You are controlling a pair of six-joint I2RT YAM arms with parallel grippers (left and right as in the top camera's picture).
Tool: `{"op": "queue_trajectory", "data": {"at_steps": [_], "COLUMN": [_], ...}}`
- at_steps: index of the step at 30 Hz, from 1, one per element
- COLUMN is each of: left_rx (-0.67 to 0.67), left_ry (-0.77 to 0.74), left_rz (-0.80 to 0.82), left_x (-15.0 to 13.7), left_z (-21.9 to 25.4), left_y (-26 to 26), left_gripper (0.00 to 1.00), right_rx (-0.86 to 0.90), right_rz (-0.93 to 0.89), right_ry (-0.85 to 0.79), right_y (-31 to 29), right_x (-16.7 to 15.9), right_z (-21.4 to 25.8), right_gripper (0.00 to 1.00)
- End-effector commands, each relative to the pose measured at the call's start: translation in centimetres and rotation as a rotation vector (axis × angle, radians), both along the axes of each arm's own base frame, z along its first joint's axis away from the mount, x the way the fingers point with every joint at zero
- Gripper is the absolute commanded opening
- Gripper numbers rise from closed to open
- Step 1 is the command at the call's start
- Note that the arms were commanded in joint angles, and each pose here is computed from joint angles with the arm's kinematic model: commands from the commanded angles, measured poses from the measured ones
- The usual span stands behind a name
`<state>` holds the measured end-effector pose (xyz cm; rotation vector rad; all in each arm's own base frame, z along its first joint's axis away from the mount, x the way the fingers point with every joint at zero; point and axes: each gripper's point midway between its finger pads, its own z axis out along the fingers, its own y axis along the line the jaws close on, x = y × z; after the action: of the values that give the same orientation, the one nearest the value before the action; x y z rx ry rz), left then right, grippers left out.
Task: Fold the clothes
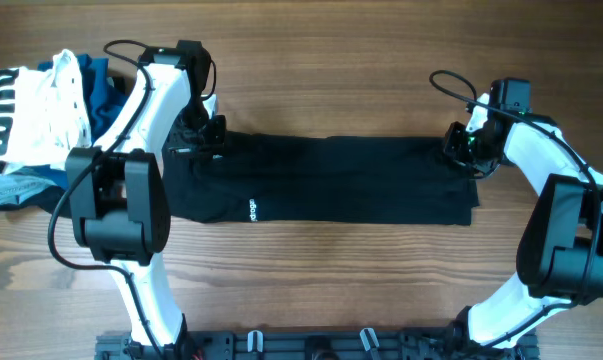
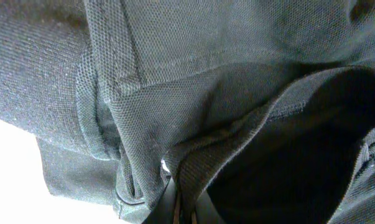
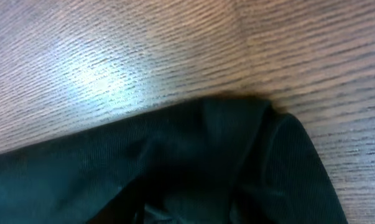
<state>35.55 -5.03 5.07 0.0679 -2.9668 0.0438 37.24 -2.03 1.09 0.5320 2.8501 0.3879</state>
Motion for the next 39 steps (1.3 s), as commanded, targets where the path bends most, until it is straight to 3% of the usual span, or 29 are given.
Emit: {"op": "queue_trajectory", "data": {"at_steps": [1, 3, 4, 5, 6, 10, 17, 23, 27, 37, 38, 39], "left_rx": [-0.004, -0.004, -0.004, -0.003, -0.004, -0.004, 0.0, 0.004, 0.008, 0.026, 0.027, 0.026], "left_ry": [-0.027, -0.023, -0.023, -0.024, -0.027, -0.027, 0.001, 0.033, 0.057, 0.123, 0.129, 0.128], "left_rz": [0.014, 0.014, 0.014, 0.014, 0.014, 0.014, 0.013, 0.013, 0.012, 0.007, 0.007, 0.007], "left_x": [0.1, 0.0, 0.0, 0.1, 0.1, 0.1, -0.5, -1.3, -1.9, -3.5, -3.6, -3.6], "left_z": [0.8, 0.8, 0.8, 0.8, 0.8, 0.8, 0.9, 1.1, 1.2, 1.6, 1.6, 1.6], "left_y": [0.1, 0.1, 0.1, 0.1, 0.1, 0.1, 0.2, 0.2, 0.3, 0.6, 0.6, 0.6], "left_gripper": [0.04, 0.04, 0.04, 0.04, 0.04, 0.04, 0.04, 0.04, 0.04, 0.05, 0.07, 0.13], "right_rx": [0.0, -0.025, -0.061, -0.069, -0.058, 0.024, 0.001, -0.019, -0.01, -0.046, -0.053, -0.051], "right_rz": [0.005, 0.012, 0.004, 0.002, 0.004, 0.023, -0.024, -0.078, -0.09, -0.109, -0.11, -0.111], "right_ry": [0.051, 0.081, 0.085, 0.078, 0.06, 0.014, -0.098, -0.175, -0.105, 0.078, 0.089, 0.093], "right_y": [0.1, -0.2, -0.9, -1.0, -0.9, 0.4, -1.5, -3.5, -3.4, -3.6, -3.7, -3.7], "right_x": [-1.0, -1.8, -1.8, -1.6, -1.2, -0.1, 1.5, 0.7, -1.0, -5.1, -5.4, -5.5], "right_z": [-0.7, -0.9, -1.1, -1.0, -0.9, 0.3, 5.8, 9.8, 9.4, 7.6, 7.3, 7.1], "right_gripper": [0.42, 0.49, 0.38, 0.15, 0.06, 0.04, 0.04, 0.04, 0.04, 0.16, 0.23, 0.47]}}
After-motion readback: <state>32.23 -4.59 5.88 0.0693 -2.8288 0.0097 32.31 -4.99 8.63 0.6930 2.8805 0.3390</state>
